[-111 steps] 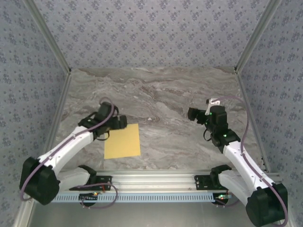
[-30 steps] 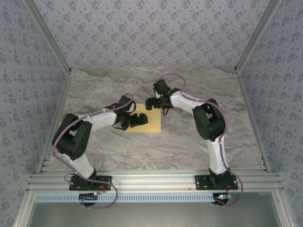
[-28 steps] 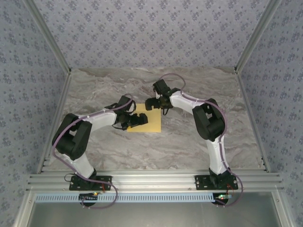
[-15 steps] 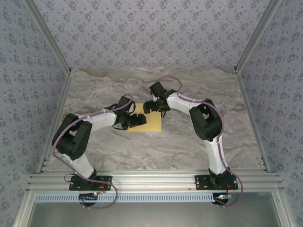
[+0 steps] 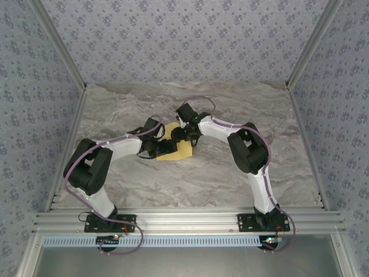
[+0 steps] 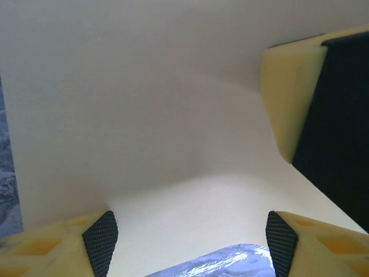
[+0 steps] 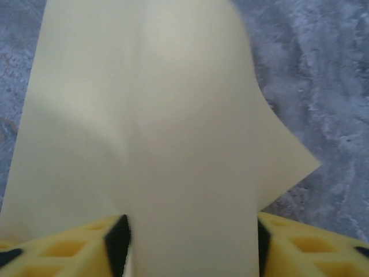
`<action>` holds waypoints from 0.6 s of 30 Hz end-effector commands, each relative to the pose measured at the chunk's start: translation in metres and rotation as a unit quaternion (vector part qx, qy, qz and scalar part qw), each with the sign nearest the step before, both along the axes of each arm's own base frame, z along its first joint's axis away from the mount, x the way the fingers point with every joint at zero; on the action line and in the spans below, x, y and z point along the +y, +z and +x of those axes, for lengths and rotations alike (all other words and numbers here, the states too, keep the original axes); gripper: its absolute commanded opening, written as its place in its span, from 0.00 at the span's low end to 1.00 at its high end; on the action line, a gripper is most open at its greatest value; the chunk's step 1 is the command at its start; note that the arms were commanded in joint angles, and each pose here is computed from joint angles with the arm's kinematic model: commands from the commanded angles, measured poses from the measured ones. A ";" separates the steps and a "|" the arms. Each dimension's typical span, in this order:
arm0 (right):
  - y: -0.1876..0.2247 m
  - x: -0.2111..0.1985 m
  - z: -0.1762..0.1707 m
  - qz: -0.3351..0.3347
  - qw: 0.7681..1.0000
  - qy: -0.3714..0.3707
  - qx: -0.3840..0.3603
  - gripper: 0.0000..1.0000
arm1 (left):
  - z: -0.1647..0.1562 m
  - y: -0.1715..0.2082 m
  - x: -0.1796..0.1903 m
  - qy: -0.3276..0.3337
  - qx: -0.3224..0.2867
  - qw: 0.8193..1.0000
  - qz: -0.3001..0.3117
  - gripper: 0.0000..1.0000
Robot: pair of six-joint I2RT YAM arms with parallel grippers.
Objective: Fold a paper plane with a square sheet of paper (fold left side to right side)
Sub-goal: Pick up the square sheet of paper from the center of the table.
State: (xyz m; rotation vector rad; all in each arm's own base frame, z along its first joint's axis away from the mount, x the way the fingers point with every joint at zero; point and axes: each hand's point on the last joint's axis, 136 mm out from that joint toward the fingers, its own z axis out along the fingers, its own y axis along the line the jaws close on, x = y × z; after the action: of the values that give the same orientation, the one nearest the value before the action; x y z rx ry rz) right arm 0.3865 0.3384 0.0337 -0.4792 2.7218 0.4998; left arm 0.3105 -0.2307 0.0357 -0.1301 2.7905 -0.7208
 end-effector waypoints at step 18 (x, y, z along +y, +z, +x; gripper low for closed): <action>0.187 -0.031 -0.061 0.352 0.929 0.102 -0.044 0.27 | -0.010 0.181 0.067 0.020 -0.226 0.946 -0.233 0.88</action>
State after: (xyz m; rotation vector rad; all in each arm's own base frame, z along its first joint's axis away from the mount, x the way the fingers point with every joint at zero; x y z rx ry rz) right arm 0.3472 0.3068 0.1774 -0.4816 2.3467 1.2021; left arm 0.3080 -0.1553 0.1810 -0.2034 2.2609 -1.1067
